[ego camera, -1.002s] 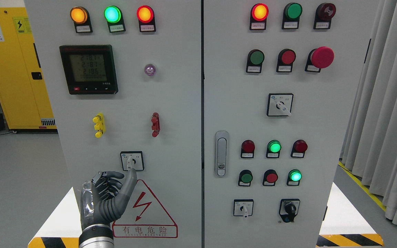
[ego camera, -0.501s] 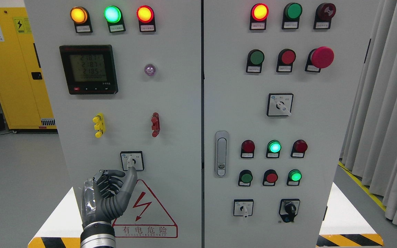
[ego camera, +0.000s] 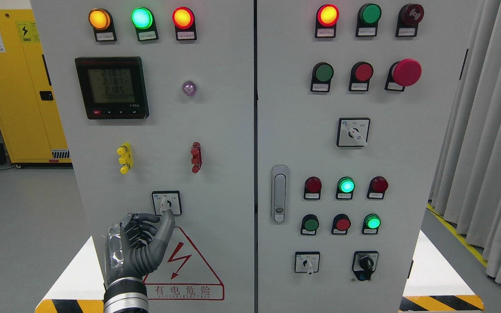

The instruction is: Turn on light switch 1

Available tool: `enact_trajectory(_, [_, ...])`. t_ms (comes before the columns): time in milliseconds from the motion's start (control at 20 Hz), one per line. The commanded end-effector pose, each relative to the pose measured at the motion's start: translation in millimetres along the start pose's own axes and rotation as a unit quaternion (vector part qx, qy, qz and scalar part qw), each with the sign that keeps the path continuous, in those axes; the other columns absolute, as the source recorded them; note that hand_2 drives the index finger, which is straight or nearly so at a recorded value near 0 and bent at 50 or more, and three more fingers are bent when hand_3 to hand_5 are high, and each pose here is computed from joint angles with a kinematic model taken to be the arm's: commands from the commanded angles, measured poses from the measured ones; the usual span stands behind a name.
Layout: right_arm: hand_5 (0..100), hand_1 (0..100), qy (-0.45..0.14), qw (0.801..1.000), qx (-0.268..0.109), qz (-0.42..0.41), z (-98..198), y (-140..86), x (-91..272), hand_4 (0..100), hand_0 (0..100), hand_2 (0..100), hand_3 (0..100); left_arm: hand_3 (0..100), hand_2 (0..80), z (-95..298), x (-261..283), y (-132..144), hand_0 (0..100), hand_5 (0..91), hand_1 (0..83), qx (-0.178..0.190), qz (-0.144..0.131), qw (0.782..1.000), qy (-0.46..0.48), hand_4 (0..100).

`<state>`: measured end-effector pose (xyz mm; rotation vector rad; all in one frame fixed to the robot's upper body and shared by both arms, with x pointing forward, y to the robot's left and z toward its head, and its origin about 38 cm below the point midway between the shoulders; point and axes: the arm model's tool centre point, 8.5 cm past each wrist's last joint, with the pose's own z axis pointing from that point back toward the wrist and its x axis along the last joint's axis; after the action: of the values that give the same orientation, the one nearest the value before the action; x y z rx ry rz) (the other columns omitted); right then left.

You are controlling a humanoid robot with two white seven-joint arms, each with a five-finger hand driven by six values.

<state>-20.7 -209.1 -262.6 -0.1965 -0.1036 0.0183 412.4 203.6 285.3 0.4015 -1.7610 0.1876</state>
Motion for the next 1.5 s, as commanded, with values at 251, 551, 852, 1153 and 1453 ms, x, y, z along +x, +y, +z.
enact_trajectory(251, [0, 50, 0.004, 1.000, -0.001, -0.014, 0.0, -0.2, -0.7, 0, 0, 4, 0, 82, 57.7, -5.0, -6.4, -5.4, 21, 86.0, 65.1, -0.001, -0.013, 1.000, 0.009, 90])
enact_trajectory(551, [0, 50, 0.004, 1.000, -0.001, -0.014, 0.0, -0.2, -0.7, 0, 0, 4, 0, 82, 57.5, -5.9, -5.3, -6.5, 22, 85.7, 65.0, -0.003, -0.013, 1.000, 0.007, 90])
enact_trajectory(852, [0, 50, 0.004, 1.000, -0.001, -0.014, 0.0, -0.2, -0.7, 0, 0, 4, 0, 81, 57.5, -7.2, -2.7, -7.4, 22, 85.5, 64.8, -0.003, -0.011, 1.000, 0.005, 90])
enact_trajectory(1153, [0, 50, 0.004, 1.000, -0.001, -0.014, 0.0, -0.2, -0.7, 0, 0, 4, 0, 81, 57.5, -8.4, -4.5, -8.3, 23, 85.5, 64.7, -0.003, -0.013, 1.000, 0.009, 90])
enact_trajectory(1453, [0, 50, 0.004, 1.000, -0.001, -0.014, 0.0, -0.2, -0.7, 0, 0, 4, 0, 81, 57.6, -9.1, -4.8, -8.2, 23, 85.6, 62.4, -0.002, -0.013, 1.000, 0.009, 91])
